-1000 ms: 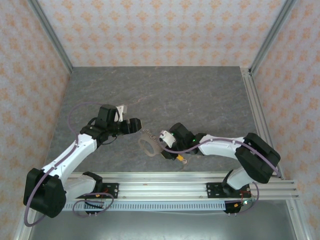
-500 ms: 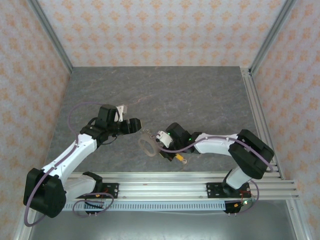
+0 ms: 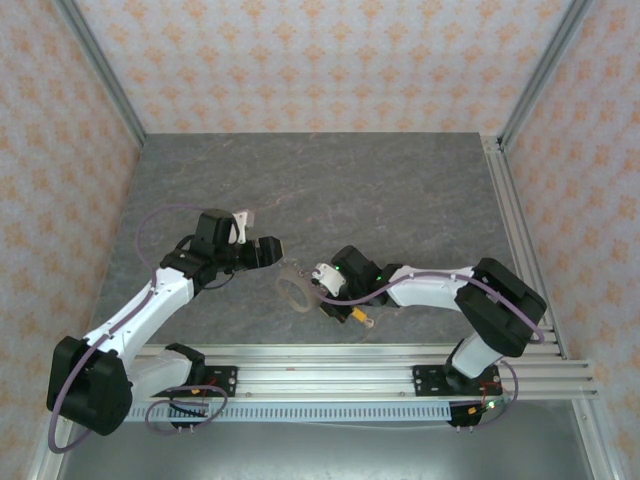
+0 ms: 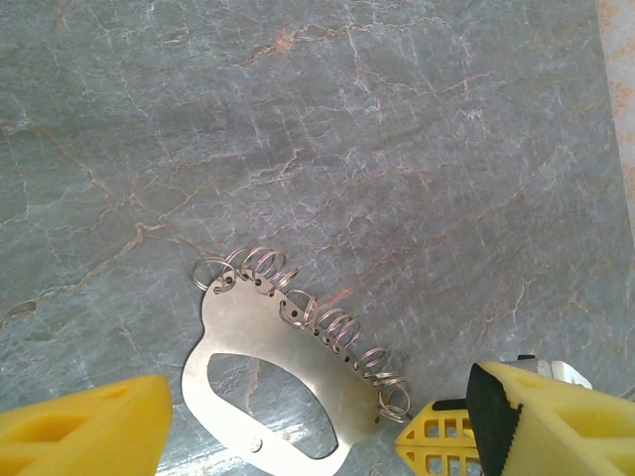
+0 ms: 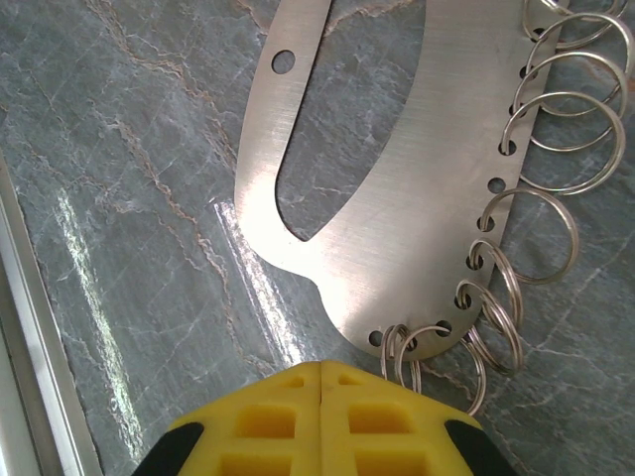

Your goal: Put the keys on the keyring

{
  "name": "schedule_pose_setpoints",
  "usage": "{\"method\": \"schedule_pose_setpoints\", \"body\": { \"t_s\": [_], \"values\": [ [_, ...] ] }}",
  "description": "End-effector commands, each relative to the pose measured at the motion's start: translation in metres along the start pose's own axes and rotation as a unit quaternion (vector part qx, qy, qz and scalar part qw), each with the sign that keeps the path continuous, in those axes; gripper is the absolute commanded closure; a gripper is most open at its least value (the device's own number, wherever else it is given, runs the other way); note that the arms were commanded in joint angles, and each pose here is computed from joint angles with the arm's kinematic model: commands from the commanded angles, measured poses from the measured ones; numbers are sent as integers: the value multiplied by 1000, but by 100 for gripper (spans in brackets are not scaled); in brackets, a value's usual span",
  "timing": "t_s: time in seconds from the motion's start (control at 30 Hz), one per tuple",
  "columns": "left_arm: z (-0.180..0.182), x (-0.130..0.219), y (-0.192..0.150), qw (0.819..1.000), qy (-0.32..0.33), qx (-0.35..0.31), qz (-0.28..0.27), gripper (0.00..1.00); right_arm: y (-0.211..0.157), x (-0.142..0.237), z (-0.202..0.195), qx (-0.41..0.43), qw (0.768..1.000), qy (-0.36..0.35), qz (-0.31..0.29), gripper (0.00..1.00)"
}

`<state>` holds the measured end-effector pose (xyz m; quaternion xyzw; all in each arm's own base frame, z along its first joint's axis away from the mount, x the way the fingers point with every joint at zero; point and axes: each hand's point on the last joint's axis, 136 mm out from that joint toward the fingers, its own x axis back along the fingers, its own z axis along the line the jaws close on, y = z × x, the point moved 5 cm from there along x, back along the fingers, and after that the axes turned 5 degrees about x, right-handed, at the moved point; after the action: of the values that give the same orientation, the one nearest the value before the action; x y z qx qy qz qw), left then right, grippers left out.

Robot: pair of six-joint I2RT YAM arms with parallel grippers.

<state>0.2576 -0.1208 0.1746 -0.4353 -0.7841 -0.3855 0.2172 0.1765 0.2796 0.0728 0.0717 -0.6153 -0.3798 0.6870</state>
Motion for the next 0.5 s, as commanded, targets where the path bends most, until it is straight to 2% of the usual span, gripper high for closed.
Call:
{"method": "schedule_pose_setpoints", "body": {
  "t_s": [0.0, 0.2, 0.47],
  "values": [
    [5, -1, -4, 1000, 3, 8, 13, 20, 1, 5, 1, 16, 1000, -13, 1, 95],
    [6, 1, -4, 1000, 11, 4, 14, 21, -1, 4, -1, 18, 1000, -15, 7, 100],
    [12, 6, -3, 999, 44, -13, 11, 31, 2, 9, 1, 27, 999, -17, -3, 100]
  ]
}}
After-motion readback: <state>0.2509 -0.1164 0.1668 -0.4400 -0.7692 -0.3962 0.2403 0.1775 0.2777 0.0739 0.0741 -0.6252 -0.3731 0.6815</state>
